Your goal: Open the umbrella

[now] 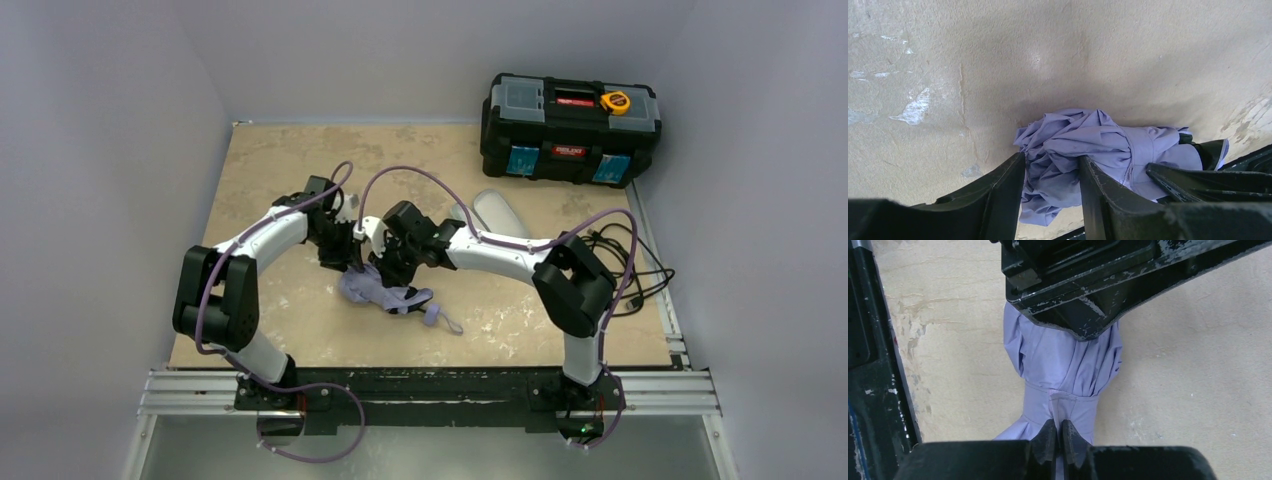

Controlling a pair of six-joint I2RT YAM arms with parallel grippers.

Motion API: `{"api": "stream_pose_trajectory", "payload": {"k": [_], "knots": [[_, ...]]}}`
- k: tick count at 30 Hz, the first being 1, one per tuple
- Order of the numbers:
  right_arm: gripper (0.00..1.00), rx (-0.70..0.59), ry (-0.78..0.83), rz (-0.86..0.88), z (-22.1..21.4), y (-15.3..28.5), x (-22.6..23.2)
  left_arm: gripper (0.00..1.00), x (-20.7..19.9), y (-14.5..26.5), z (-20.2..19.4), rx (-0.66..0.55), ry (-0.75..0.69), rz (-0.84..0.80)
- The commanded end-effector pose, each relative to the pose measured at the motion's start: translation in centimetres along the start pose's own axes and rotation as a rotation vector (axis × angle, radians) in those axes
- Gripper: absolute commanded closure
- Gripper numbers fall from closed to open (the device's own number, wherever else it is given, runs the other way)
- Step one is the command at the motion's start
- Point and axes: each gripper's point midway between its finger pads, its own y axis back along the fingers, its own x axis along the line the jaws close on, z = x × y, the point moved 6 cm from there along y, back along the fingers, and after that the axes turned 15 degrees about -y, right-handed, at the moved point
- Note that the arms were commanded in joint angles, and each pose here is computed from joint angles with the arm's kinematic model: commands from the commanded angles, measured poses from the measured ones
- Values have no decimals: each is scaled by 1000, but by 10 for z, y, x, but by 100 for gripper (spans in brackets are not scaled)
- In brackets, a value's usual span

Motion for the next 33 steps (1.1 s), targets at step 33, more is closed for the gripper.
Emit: {"api": "stream_pose_trajectory", "payload": {"k": [33], "knots": [[100,-71,-120,16,23,6,-21,65,-1,-1,-1,5,-32,16]]}}
